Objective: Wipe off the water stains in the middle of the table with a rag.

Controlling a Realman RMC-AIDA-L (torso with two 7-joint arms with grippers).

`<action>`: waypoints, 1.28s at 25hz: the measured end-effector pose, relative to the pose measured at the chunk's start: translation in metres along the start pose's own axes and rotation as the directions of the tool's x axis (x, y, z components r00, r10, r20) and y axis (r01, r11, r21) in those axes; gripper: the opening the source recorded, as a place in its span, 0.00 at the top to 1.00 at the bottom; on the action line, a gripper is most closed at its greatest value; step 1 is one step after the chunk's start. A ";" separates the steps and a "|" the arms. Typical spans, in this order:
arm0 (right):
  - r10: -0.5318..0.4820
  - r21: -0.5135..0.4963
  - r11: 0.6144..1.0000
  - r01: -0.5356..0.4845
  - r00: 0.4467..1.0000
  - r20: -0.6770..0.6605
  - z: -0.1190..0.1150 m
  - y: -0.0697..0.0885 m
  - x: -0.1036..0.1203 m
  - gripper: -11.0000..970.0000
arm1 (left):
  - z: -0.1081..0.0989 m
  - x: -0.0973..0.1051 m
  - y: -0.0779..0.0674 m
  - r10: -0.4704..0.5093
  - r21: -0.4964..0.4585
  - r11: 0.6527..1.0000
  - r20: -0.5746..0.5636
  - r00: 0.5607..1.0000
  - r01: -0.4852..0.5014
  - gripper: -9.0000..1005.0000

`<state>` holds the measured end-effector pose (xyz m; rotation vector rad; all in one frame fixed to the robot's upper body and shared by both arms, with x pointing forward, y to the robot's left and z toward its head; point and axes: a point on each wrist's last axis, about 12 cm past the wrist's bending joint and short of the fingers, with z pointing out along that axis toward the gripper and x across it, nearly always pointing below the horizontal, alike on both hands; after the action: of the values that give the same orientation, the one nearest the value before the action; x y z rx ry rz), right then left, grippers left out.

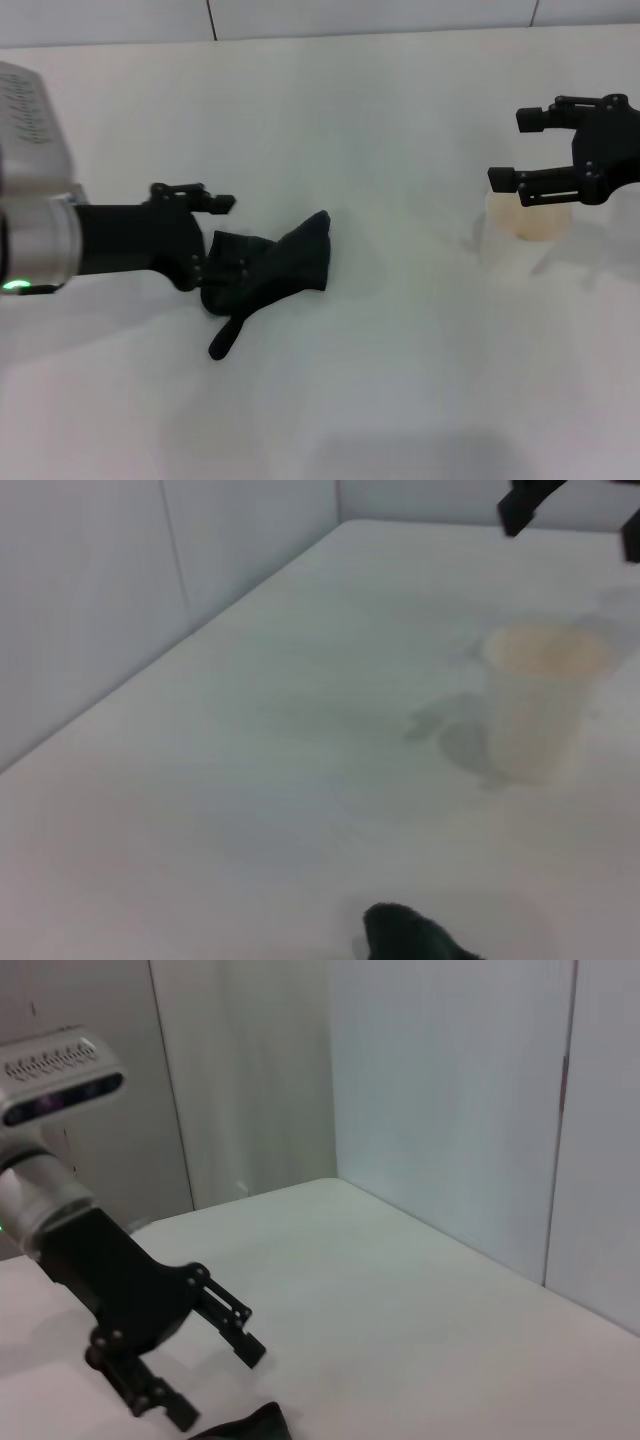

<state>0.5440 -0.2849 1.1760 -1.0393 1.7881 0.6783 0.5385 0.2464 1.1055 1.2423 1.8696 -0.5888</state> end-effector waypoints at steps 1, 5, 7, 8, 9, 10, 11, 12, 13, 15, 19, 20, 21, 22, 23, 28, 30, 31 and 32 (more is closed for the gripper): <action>0.001 0.000 1.000 -0.001 1.000 0.000 0.000 0.000 0.000 0.13 | -0.005 0.000 0.000 -0.001 0.010 1.000 0.007 1.000 0.001 0.32; 0.004 -0.001 1.000 -0.004 1.000 -0.002 -0.001 0.001 0.001 0.13 | -0.030 0.003 0.002 -0.015 0.054 0.998 0.054 0.998 0.012 0.22; 0.004 -0.004 1.000 -0.005 1.000 -0.002 -0.001 0.001 0.001 0.13 | -0.043 0.006 0.002 -0.020 0.075 0.997 0.076 0.997 0.015 0.20; 0.004 -0.005 1.000 -0.004 1.000 -0.002 -0.001 0.001 0.001 0.13 | -0.053 0.008 0.003 -0.017 0.087 0.996 0.087 0.996 0.010 0.19; 0.004 -0.005 1.000 -0.004 1.000 -0.002 -0.001 0.001 0.001 0.13 | -0.053 0.008 0.003 -0.017 0.087 0.996 0.087 0.996 0.010 0.17; 0.004 -0.006 1.000 -0.004 1.000 -0.002 -0.001 0.001 0.001 0.13 | -0.057 0.009 0.003 -0.016 0.093 0.996 0.089 0.996 0.007 0.16; 0.004 -0.008 1.000 -0.004 1.000 -0.003 -0.001 0.001 0.001 0.13 | -0.060 0.009 0.003 -0.013 0.098 0.995 0.087 0.996 0.004 0.15; 0.003 -0.010 1.000 -0.004 1.000 -0.004 0.000 0.002 0.001 0.13 | -0.062 0.010 0.003 -0.010 0.103 0.995 0.083 0.997 0.001 0.14; 0.002 -0.013 1.000 -0.003 1.000 -0.005 0.001 0.002 0.001 0.13 | -0.063 0.011 0.003 -0.008 0.107 0.994 0.077 0.997 -0.001 0.12; 0.000 -0.019 1.000 0.000 1.000 -0.006 0.002 0.003 0.001 0.13 | -0.065 0.012 0.003 -0.001 0.116 0.993 0.065 0.998 -0.007 0.11; -0.002 -0.030 1.000 0.001 1.000 -0.011 0.004 0.005 0.000 0.13 | -0.066 0.012 0.002 0.012 0.153 0.988 0.042 0.999 -0.018 0.11; -0.002 -0.030 1.000 0.001 1.000 -0.013 0.004 0.005 -0.001 0.13 | -0.066 0.013 0.001 0.013 0.159 0.987 0.036 0.999 -0.018 0.11; -0.001 -0.032 0.999 0.001 1.000 -0.015 0.004 0.005 -0.001 0.13 | -0.066 0.013 0.001 0.014 0.165 0.986 0.031 0.999 -0.019 0.11; -0.001 -0.034 0.999 0.000 1.000 -0.017 0.003 0.006 -0.001 0.13 | -0.066 0.013 0.000 0.014 0.170 0.985 0.027 1.000 -0.019 0.12; 0.001 -0.037 0.999 -0.002 1.000 -0.019 0.002 0.006 0.000 0.13 | -0.066 0.014 0.000 0.015 0.173 0.985 0.026 1.000 -0.019 0.12; 0.001 -0.052 0.999 -0.003 1.000 -0.027 0.000 0.008 0.001 0.13 | -0.067 0.014 -0.003 0.011 0.196 0.980 0.025 1.000 -0.016 0.12; -0.001 -0.061 0.998 -0.001 1.000 -0.030 -0.001 0.009 0.001 0.13 | -0.067 0.014 -0.004 0.009 0.205 0.979 0.026 1.000 -0.014 0.12; -0.003 -0.063 0.998 0.001 1.000 -0.031 -0.001 0.010 0.001 0.13 | -0.068 0.014 -0.004 0.008 0.210 0.978 0.029 1.000 -0.014 0.12; -0.004 -0.065 0.998 0.002 0.999 -0.031 -0.002 0.010 0.001 0.13 | -0.068 0.014 -0.004 0.008 0.212 0.977 0.030 1.000 -0.014 0.12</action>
<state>0.5341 -0.2816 1.1762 -1.1013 1.8017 0.7264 0.5072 0.3017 1.1331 1.3719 1.8100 -0.8136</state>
